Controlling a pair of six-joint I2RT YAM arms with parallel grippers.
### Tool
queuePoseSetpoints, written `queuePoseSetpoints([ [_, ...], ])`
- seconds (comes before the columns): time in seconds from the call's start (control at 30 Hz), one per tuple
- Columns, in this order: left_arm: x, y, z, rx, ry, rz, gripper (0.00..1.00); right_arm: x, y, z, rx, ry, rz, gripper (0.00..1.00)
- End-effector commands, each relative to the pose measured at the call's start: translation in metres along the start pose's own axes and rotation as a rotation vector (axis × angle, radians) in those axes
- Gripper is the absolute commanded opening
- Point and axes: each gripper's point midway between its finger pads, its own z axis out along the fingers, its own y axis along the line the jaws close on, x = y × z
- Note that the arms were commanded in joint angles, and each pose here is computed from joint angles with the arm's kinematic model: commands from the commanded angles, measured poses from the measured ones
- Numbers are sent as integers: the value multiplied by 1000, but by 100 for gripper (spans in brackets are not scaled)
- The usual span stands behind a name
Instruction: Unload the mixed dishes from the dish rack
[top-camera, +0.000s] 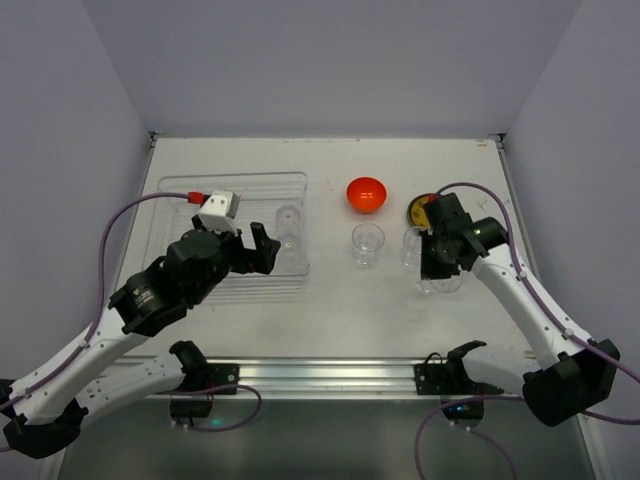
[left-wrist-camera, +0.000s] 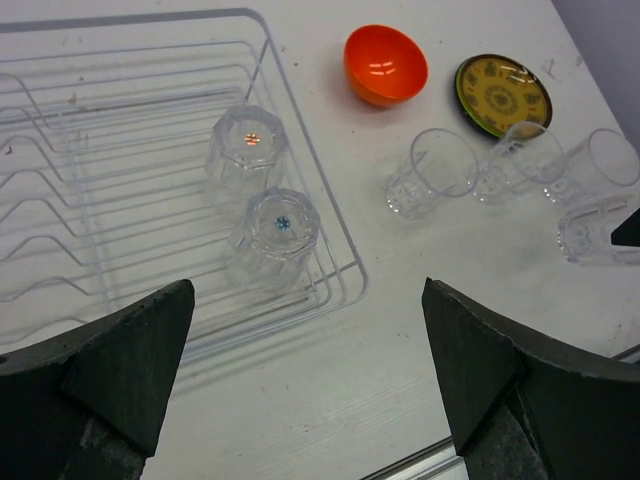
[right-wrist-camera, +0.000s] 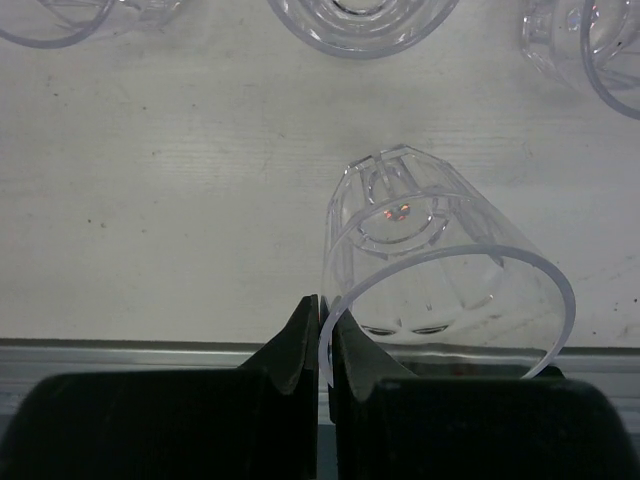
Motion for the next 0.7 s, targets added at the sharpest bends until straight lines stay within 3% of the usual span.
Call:
queuePoseSetpoints([
  [0.0,3,21,-9,-73,3,80,100,-4,-11,6,94,-13,7,0],
  [0.3,31,59,-6,-217,0,92,100,-3,-19,17,145,-17,49,0],
  [0.57,32,91,-25,-338,-83,21,100,-20,-62,13,196,-95,324,0],
  [0.67,33,93,-25,-340,-96,25,100,-10,-66,24,197,-46,374,0],
])
